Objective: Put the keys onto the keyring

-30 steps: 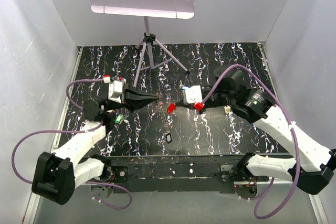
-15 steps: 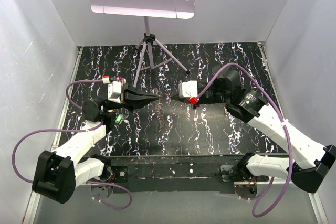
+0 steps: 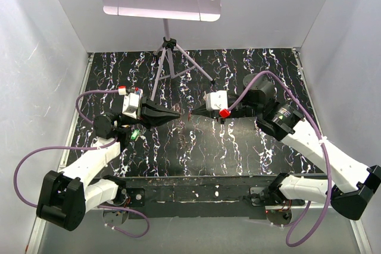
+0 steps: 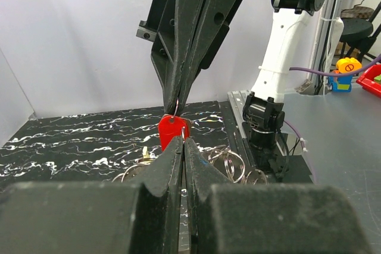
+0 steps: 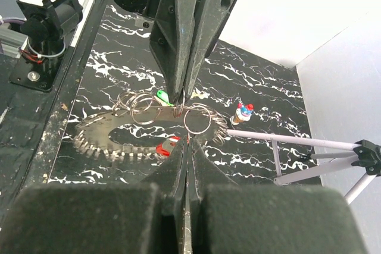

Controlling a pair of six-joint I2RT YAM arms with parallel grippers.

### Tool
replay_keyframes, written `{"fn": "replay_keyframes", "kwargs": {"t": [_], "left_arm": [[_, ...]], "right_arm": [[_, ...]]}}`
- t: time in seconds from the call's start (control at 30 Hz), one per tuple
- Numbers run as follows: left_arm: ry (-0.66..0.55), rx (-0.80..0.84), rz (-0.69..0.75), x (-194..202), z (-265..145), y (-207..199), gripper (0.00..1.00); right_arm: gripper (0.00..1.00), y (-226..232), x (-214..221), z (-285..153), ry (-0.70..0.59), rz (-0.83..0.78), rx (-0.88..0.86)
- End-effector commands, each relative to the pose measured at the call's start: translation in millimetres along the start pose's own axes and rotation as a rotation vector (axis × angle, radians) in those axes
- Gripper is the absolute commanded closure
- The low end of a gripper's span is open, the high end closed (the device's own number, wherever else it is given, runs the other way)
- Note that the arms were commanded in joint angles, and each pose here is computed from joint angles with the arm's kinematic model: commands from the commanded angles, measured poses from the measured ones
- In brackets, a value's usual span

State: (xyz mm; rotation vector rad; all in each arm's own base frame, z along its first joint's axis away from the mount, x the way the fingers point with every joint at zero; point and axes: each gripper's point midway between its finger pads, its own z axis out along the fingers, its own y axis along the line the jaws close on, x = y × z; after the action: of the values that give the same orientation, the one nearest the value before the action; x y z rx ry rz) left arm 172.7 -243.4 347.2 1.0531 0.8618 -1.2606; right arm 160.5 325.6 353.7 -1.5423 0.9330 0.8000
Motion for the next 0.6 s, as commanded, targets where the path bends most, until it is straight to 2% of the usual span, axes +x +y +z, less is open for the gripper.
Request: {"fn": "replay_keyframes", "kwargs": {"t": [0.0, 0.4, 0.57], "left_arm": [[-0.070, 0.047, 0.163, -31.9, 3.3, -14.2, 1.00], [-0.074, 0.043, 0.161, -33.3, 3.4, -15.0, 1.00], [-0.076, 0.048, 0.161, -33.8, 4.1, -16.6, 1.00]], "right_arm": [[0.99, -0.1, -18.5, -1.7, -0.074, -0.029, 0.004], [0.99, 5.5, -20.7, 3.4, -0.097, -0.014, -0.024], [0.99, 7.3, -24.8, 4.5, -0.116, 0.043, -0.031]]}}
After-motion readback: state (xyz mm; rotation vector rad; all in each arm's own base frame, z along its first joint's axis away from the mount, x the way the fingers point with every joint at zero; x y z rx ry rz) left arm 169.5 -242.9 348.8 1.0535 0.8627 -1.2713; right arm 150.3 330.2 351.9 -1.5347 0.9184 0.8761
